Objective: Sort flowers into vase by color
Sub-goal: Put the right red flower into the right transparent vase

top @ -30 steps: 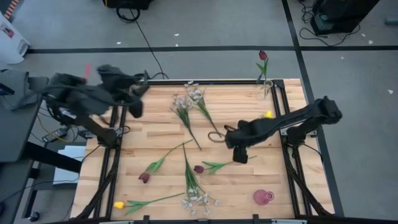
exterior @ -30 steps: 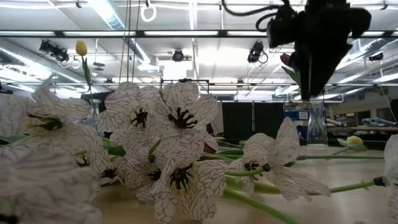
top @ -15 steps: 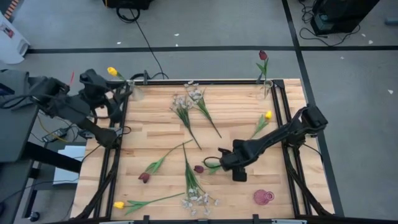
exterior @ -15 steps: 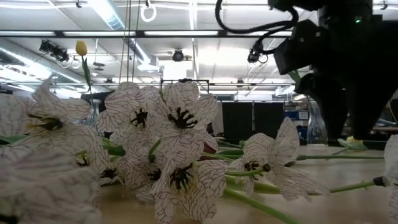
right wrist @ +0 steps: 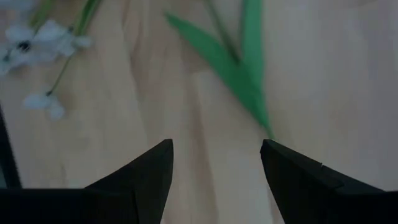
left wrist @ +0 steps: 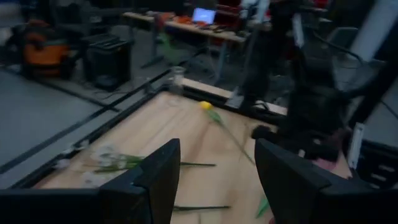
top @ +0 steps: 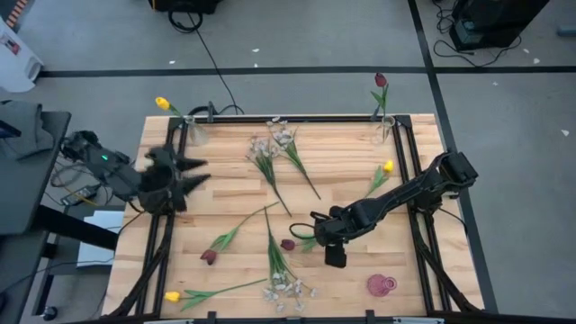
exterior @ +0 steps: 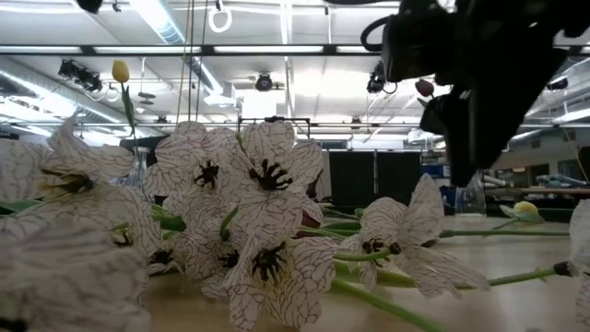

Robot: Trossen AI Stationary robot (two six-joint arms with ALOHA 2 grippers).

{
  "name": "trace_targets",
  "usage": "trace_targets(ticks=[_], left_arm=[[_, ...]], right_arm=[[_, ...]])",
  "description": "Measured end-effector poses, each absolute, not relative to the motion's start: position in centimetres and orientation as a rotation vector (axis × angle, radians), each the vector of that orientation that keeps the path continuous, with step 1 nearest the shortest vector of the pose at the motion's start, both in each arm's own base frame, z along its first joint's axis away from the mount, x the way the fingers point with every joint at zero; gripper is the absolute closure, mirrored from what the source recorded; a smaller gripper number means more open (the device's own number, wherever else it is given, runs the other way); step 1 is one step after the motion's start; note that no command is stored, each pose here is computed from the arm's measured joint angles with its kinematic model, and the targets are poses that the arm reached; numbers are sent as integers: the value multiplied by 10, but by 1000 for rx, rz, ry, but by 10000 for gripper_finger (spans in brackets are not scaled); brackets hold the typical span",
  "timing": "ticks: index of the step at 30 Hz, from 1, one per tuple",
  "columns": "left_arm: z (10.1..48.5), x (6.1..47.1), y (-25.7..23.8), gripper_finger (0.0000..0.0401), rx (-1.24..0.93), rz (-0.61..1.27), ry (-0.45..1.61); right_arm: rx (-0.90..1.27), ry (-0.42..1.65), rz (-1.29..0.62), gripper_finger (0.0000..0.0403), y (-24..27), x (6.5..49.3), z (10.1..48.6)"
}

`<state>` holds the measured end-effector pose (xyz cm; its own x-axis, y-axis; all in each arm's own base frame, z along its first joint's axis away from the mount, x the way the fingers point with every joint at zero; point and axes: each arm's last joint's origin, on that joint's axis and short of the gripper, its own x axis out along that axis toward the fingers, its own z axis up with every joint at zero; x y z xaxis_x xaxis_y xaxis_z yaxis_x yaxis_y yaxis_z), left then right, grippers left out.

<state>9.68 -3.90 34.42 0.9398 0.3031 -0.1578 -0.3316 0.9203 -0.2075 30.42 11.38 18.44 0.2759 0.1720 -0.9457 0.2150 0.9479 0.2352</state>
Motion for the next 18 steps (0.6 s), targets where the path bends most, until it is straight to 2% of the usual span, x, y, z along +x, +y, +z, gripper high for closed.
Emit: trace_targets(ticks=[8,18], left_arm=[[263,122,-58,190,-180,256,147],[255,131,-65,190,-338,178,-26]], right_arm=[[313,1252,-95,150,97,311,185],[341,1251,-77,161,85,304,158]])
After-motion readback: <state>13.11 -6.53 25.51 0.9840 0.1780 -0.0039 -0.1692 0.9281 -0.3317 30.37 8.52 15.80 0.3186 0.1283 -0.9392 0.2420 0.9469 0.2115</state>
